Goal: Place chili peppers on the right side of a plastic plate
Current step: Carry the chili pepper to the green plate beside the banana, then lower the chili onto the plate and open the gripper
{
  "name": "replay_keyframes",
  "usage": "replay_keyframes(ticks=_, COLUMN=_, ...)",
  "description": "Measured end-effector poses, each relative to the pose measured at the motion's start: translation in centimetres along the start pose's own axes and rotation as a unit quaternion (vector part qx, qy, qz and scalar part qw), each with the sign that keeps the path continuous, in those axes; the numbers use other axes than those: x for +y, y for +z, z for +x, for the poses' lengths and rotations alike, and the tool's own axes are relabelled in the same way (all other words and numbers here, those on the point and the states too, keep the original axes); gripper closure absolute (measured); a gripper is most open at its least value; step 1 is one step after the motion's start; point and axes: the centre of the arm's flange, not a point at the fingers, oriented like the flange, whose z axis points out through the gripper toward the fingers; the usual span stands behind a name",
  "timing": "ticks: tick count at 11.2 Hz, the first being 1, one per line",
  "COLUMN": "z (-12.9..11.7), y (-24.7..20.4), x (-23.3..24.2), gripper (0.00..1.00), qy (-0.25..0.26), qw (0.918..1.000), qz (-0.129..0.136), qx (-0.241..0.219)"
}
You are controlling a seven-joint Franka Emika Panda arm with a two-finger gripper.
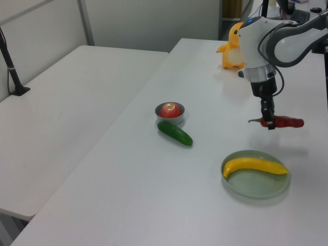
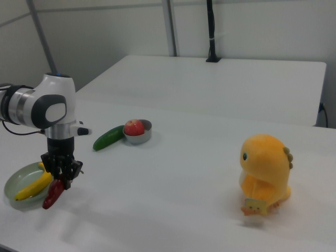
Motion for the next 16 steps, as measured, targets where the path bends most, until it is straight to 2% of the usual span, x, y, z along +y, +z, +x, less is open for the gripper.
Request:
replay_keyframes(ticks=1, z=0.4, y=0.0, x=-1.5, gripper=0.62, qy=-0.008, qw=0.9998, qz=0.009, qx=0.017)
replay_keyframes(ticks=3, z=1.2, y=1.0, x=-3.5, gripper=0.62, qy=-0.02, qw=0.9991, qz=0.012, qx=0.036)
replay_keyframes(ticks=8, z=2.5, y=3.5, x=-5.4, gripper=0.62, qy=-0.031, qw=0.9986, qz=0.013, qx=0.041)
replay_keyframes(ticks=10, z=2.5, y=3.6, x=-5.5, gripper=0.56, qy=-0.032, qw=0.9986, qz=0.013, qx=0.04)
replay_keyframes(ticks=11, z=2.5, y=3.6, x=-5.5, gripper=0.47, qy=-0.032, qw=0.9986, qz=0.013, qx=0.04)
replay_keyframes(ticks=13, z=2.5, y=3.5, x=-5.6, gripper=0.18, qy=-0.032, qw=0.9986, qz=0.013, qx=0.041)
replay_keyframes(ticks=16, z=2.6, y=2.0, x=-5.8, gripper=0.13, qy=-0.025, qw=0.9984, qz=0.014, qx=0.048)
